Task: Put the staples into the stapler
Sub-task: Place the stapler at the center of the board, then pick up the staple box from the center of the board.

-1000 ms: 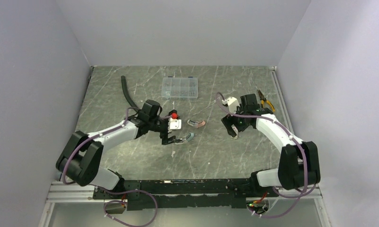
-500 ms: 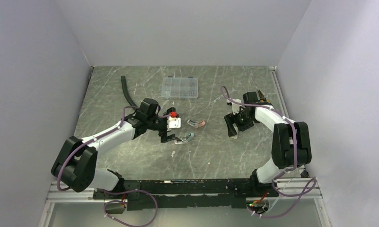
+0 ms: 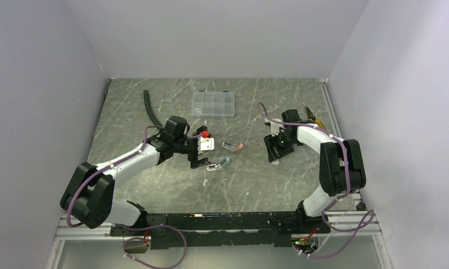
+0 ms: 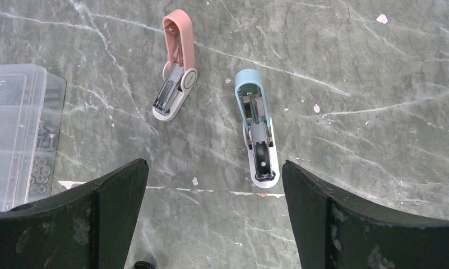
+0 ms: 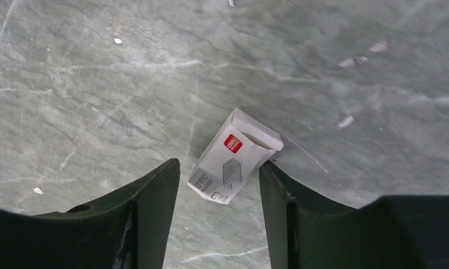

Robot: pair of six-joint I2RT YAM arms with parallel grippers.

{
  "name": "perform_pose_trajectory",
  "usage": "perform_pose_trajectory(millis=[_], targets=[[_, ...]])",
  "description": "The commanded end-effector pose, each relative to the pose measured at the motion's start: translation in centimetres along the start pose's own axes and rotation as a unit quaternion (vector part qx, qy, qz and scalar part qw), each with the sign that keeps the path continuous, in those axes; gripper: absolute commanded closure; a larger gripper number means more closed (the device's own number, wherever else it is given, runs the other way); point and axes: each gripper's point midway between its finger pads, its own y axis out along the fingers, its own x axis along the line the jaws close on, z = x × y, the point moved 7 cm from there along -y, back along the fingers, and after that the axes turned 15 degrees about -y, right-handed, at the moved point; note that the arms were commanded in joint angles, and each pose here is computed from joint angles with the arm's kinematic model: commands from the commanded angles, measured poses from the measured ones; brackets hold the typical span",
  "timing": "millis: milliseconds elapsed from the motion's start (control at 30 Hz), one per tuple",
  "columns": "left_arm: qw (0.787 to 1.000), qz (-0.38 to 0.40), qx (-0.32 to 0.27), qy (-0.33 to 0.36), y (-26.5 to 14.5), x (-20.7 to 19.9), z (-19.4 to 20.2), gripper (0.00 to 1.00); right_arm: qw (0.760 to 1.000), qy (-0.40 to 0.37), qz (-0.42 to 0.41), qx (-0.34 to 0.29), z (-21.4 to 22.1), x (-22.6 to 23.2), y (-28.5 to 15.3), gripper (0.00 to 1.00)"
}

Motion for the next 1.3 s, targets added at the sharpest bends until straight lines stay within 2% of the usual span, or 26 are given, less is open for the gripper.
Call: perform_pose_trajectory(millis=[0, 300, 500, 667, 800, 900, 1067, 1167, 1267], targets=[[0.999, -0.022, -0.029, -0.004, -0.8, 1.1, -2.1, 0.06, 0.999, -0.036, 0.027, -0.007, -2.1, 0.6, 0.4, 0.44], [0.999, -0.038, -0.03, -0.008, -1.7, 1.8, -1.9, 0.06, 0.992, -0.111, 0.063, 0.001, -3.0, 0.9, 0.5, 0.55], [0.997, -0.052, -0.041, -0.044, -2.2, 2.5, -2.0, 0.06, 0.988, -0.141, 0.066, 0.006, -2.1, 0.9, 0.6, 0.49], [0.99, -0.077, -0.06, -0.107, -2.9, 4.1, -2.4, 0.05, 0.988, -0.145, 0.05, 0.007, -1.8, 1.2, 1.0, 0.49], [0.977, -0.108, -0.067, -0.174, -3.7, 5.9, -2.6, 0.05, 0.988, -0.152, 0.034, -0.002, -1.9, 1.5, 0.9, 0.54], [0.962, -0.122, -0.059, -0.236, -3.9, 7.0, -2.5, 0.05, 0.986, -0.164, 0.026, -0.014, -2.3, 1.6, 0.7, 0.62], [0.937, -0.079, -0.051, -0.337, -3.6, 7.4, -3.4, 0.06, 0.976, -0.206, 0.008, -0.067, -3.6, 2.4, -0.9, 0.73], [0.917, -0.023, -0.044, -0.395, -3.0, 7.3, -5.0, 0.14, 0.966, -0.232, 0.006, -0.113, -4.7, 3.0, -2.4, 0.77], [0.902, 0.021, -0.037, -0.43, -1.7, 6.9, -6.3, 0.17, 0.953, -0.256, 0.017, -0.16, -6.4, 3.7, -4.2, 0.78]])
